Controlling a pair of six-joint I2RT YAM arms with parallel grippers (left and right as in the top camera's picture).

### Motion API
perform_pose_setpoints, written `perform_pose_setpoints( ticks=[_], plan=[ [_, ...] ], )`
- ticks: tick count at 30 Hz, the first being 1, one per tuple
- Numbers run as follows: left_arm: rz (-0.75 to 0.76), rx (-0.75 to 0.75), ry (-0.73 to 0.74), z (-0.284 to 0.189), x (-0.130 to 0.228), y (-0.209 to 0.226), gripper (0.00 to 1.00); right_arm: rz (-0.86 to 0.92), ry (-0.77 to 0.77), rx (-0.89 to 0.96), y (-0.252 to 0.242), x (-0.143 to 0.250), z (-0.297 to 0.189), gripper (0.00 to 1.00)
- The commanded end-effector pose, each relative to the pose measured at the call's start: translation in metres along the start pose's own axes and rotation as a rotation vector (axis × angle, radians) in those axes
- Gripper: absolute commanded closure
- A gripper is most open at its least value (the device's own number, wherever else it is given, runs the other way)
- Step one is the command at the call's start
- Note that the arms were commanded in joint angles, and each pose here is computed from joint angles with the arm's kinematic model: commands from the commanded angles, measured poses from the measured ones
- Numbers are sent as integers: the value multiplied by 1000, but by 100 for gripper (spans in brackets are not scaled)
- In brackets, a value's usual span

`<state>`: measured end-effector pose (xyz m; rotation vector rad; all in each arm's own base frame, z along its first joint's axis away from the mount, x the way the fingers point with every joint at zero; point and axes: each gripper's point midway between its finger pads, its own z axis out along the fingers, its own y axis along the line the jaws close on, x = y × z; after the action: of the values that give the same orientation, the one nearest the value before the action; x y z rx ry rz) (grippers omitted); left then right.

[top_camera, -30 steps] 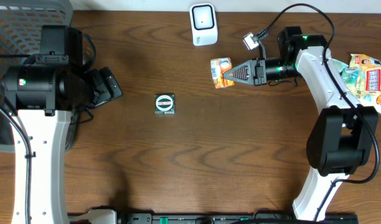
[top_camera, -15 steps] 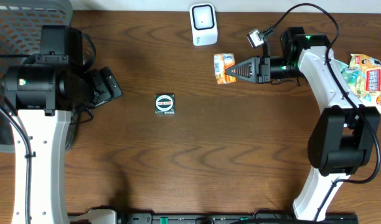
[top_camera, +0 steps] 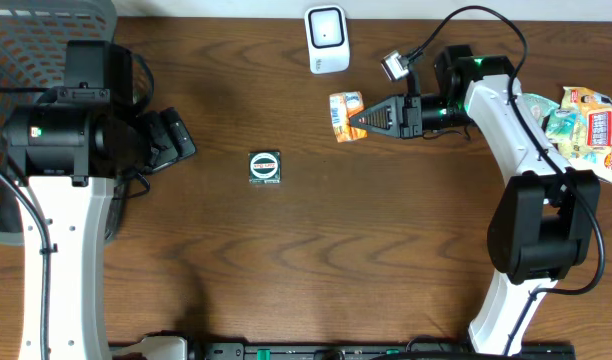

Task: Scan the item barcode
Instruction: 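Hold the orange Kleenex pack up to the scanner window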

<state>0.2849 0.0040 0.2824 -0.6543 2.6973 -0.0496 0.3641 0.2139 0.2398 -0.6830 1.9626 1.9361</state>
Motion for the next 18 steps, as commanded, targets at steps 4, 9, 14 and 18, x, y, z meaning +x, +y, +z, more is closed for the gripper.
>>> perform_pose_setpoints(
  ticks=[4,9,14,18],
  plan=[
    [-8,-12,2,2,-1,3,2,-83,177,214,-29,23,6,99],
    [-8,-12,2,2,-1,3,2,177,325,899,-120,44,-22,99],
    [-8,-12,2,2,-1,3,2,10,319,1240,-151,20,-34,99],
    [-8,-12,2,2,-1,3,2,-159,248,1459,-158,-17,-39,99]
  ],
)
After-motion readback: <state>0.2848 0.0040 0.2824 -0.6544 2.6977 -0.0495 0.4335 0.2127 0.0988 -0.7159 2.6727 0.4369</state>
